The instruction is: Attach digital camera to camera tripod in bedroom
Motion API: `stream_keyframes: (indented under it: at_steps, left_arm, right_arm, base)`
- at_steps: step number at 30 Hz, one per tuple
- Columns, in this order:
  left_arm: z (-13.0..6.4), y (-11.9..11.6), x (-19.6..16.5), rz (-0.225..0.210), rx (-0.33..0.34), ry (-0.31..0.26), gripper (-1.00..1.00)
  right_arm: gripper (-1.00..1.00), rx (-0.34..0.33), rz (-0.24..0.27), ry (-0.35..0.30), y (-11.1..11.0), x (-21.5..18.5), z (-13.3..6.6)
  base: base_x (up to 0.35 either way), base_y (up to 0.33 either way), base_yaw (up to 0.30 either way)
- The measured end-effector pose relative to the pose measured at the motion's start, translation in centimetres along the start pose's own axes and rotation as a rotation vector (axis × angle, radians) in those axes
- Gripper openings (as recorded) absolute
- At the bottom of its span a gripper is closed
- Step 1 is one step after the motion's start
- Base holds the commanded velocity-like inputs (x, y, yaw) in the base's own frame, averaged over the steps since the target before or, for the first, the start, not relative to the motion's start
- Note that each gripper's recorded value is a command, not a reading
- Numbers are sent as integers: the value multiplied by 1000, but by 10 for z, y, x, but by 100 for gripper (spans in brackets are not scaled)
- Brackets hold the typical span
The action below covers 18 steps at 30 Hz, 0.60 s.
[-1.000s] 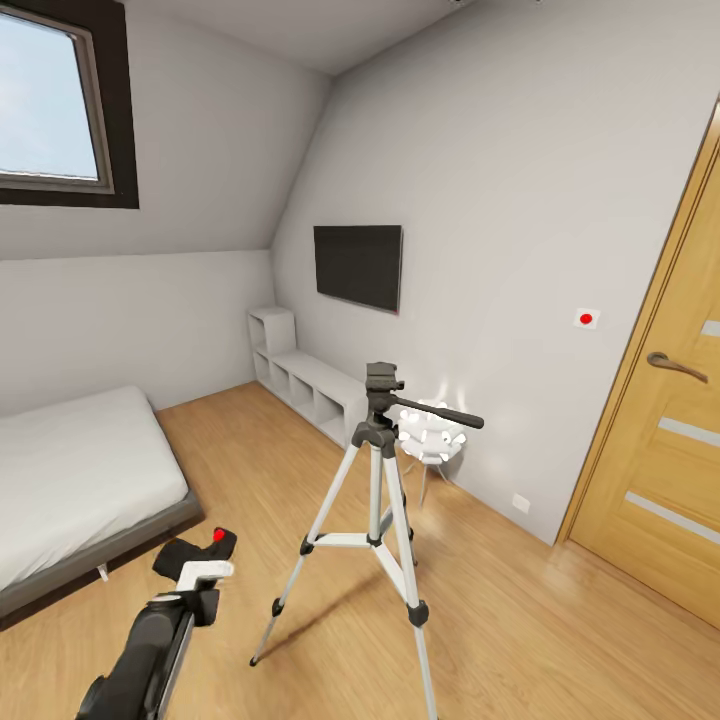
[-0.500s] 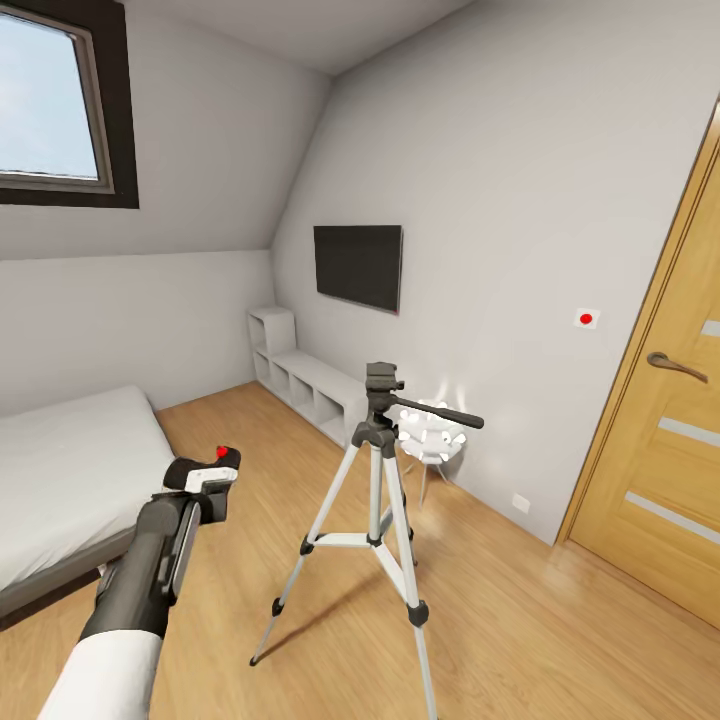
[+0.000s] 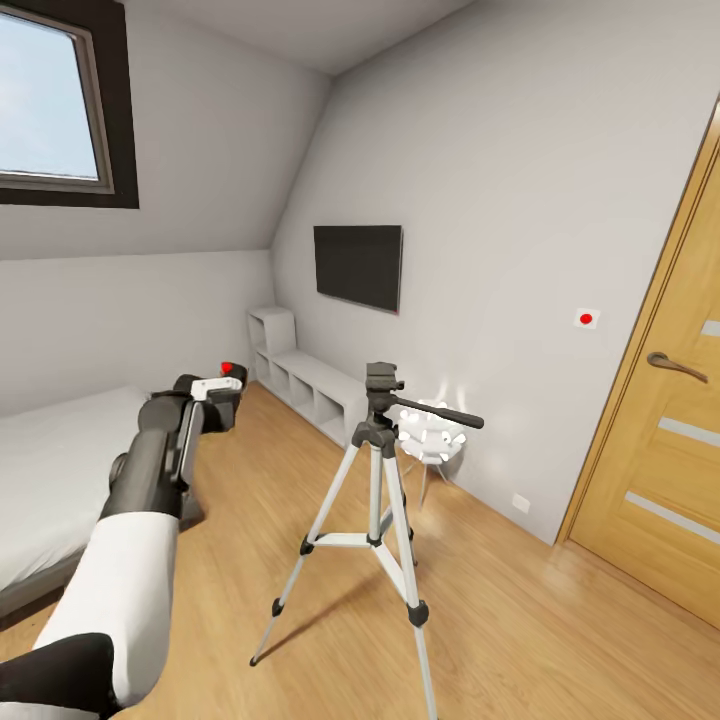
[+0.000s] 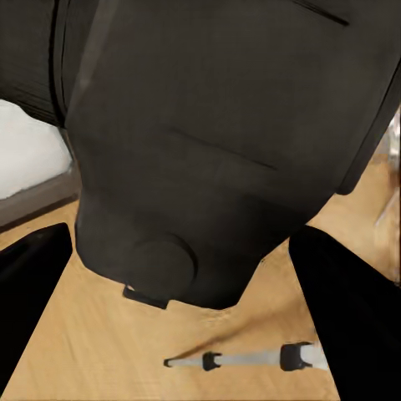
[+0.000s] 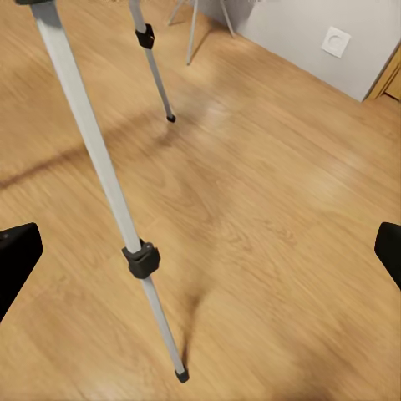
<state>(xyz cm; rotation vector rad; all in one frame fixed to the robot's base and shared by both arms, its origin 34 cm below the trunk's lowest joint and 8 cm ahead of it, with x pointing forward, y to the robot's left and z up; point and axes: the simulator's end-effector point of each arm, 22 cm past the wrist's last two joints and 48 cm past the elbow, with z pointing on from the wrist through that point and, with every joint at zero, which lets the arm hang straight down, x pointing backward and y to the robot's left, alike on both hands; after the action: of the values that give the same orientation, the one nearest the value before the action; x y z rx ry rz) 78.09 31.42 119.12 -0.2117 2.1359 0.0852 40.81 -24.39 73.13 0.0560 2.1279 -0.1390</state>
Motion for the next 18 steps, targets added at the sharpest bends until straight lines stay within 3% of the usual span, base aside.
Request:
stream_keyframes:
  at_steps: [5,9,13,16,18]
  left_arm:
    - [-22,-27,-81,-28,87,-92,-100]
    - [-37,-71,-133,-31,178,-111,-100]
    - [-59,-106,-187,-3,231,-121,-100]
    - [-88,-123,-236,20,258,-152,-100]
    - [-133,-135,-291,38,282,-205,-100]
  right_arm:
    - [100,1,0,-4,-1,-1,0]
    - [100,0,-1,-3,-1,-1,1]
    - [100,0,-1,-3,-1,-1,1]
    - [100,0,-2,-2,-1,-1,1]
    - [100,1,-2,-5,-2,-2,1]
  base:
    - [0,0,0]
    - [0,0,0]
    - [0,0,0]
    - [0,0,0]
    - [0,0,0]
